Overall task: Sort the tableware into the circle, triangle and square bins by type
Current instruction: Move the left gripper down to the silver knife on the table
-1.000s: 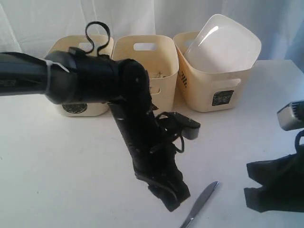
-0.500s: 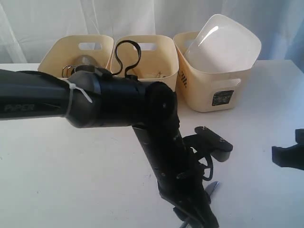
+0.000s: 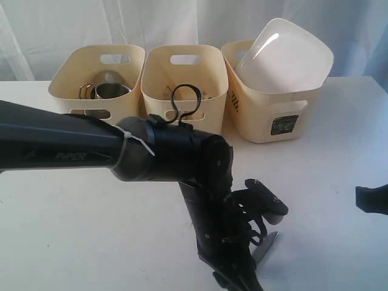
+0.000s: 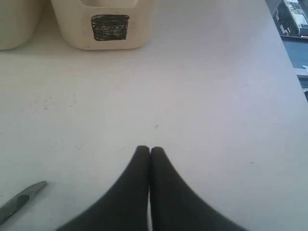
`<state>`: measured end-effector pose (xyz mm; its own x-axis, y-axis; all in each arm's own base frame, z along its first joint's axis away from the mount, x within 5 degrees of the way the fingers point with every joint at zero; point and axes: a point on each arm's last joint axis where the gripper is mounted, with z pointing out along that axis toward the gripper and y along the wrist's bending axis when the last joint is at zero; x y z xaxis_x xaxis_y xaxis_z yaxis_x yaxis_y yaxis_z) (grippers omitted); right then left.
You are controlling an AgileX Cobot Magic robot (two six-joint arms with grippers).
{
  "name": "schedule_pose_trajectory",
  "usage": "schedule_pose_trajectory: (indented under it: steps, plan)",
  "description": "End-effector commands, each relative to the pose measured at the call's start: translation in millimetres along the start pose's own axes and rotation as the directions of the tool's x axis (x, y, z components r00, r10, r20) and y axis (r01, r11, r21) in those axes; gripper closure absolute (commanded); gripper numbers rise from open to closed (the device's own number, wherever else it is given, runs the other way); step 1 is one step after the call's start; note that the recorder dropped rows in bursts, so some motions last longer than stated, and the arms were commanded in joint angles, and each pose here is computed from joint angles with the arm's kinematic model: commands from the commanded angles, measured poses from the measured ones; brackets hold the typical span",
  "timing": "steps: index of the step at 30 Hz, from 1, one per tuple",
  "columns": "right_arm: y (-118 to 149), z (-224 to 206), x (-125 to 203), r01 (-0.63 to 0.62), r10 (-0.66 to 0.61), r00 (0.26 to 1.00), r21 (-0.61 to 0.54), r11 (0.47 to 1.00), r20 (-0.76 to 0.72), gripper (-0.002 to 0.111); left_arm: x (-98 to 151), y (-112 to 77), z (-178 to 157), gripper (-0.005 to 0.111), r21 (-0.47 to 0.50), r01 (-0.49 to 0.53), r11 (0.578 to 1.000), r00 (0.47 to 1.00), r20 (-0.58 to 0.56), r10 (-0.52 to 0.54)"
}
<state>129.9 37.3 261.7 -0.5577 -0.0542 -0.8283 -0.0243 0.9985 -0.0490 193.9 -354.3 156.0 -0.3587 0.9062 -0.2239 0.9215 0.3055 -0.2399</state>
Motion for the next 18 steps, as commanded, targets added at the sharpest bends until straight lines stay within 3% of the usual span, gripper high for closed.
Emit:
schedule_pose_trajectory:
  steps: [1, 12, 18]
  plan:
    - [-2, 0, 1, 0.005, -0.005, 1.000, 0.016, 1.000, 0.004, 0.108, 6, 2.0, 18, 0.061, 0.006, 0.035, 0.999, 0.998, -0.061, -0.035]
    - [-2, 0, 1, 0.005, -0.005, 1.000, 0.016, 1.000, 0.004, 0.108, 17, 12.9, 19, 0.061, -0.125, 0.049, 0.991, 0.982, -0.175, -0.070]
    - [-2, 0, 1, 0.005, -0.005, 1.000, 0.016, 1.000, 0.004, 0.108, 10, -20.5, 29, 0.061, -0.124, -0.025, 0.992, 0.987, -0.163, 0.005]
